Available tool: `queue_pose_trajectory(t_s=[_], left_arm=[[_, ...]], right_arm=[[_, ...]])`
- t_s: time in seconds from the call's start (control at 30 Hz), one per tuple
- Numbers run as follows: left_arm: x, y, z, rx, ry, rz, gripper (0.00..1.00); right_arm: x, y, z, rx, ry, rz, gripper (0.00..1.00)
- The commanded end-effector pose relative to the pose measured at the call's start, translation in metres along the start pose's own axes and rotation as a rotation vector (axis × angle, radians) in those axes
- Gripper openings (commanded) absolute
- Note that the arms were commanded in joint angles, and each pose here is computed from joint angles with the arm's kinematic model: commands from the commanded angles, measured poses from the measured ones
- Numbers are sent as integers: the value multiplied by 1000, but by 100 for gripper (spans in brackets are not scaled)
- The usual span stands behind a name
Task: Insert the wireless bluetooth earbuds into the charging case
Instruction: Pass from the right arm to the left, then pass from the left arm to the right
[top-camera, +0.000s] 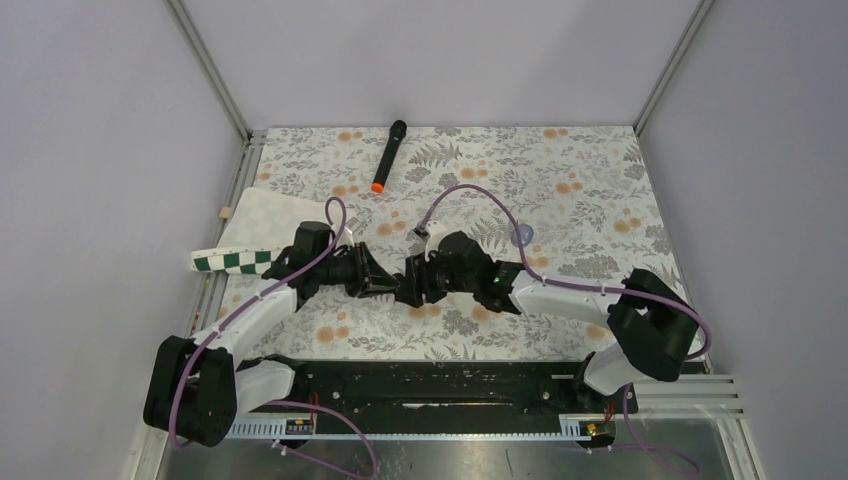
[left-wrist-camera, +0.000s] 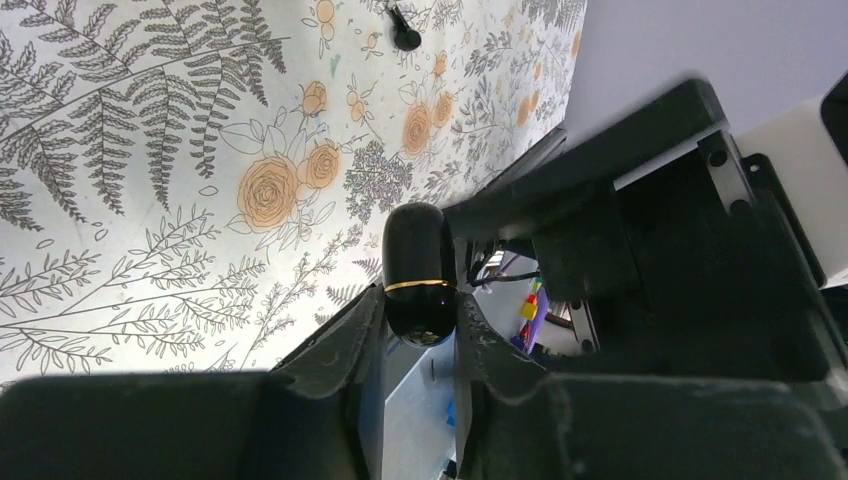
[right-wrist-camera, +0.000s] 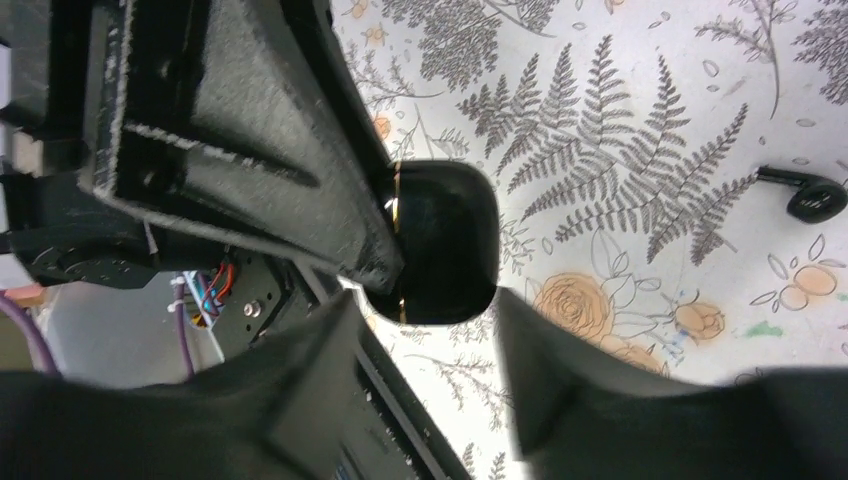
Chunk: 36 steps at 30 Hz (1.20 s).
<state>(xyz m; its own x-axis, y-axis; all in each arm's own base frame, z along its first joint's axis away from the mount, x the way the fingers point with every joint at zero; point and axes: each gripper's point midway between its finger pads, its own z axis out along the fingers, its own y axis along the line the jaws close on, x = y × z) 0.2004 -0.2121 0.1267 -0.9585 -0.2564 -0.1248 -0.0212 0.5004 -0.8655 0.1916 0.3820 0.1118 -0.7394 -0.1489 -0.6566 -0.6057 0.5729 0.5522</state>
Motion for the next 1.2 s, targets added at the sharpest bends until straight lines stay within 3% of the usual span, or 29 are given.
queue_pose_trajectory(t_s=[0.0,0.03,0.07,0.33,0.57,0.87,1.0,1.17], left_arm=[[-18,-26,-3,70,-49,88,0],[-19,-29,-4,73,-51,101,0],[-19,-31,-5,78,-50,114,0],[-9,-80,-23,268,22,290,0],[-4,-121,-33,448,-9,373,0],[-4,-128,-30,481,7,400,0],[-4,-132,-30,484,12,402,0],[-3,-136,-33,483,6,423,0]], right_arm=[[-22,18,-24,-47,-92,-26,85],[-21,16,-30,-45,-111,-31,98],[-23,19,-37,-58,-136,-46,99],[-37,17,-99,-126,-273,42,99],[-61,18,-126,-348,-359,286,79],[-99,52,-132,-682,-434,384,77],[-105,49,-123,-730,-442,443,75],[-110,53,-123,-754,-443,437,66]])
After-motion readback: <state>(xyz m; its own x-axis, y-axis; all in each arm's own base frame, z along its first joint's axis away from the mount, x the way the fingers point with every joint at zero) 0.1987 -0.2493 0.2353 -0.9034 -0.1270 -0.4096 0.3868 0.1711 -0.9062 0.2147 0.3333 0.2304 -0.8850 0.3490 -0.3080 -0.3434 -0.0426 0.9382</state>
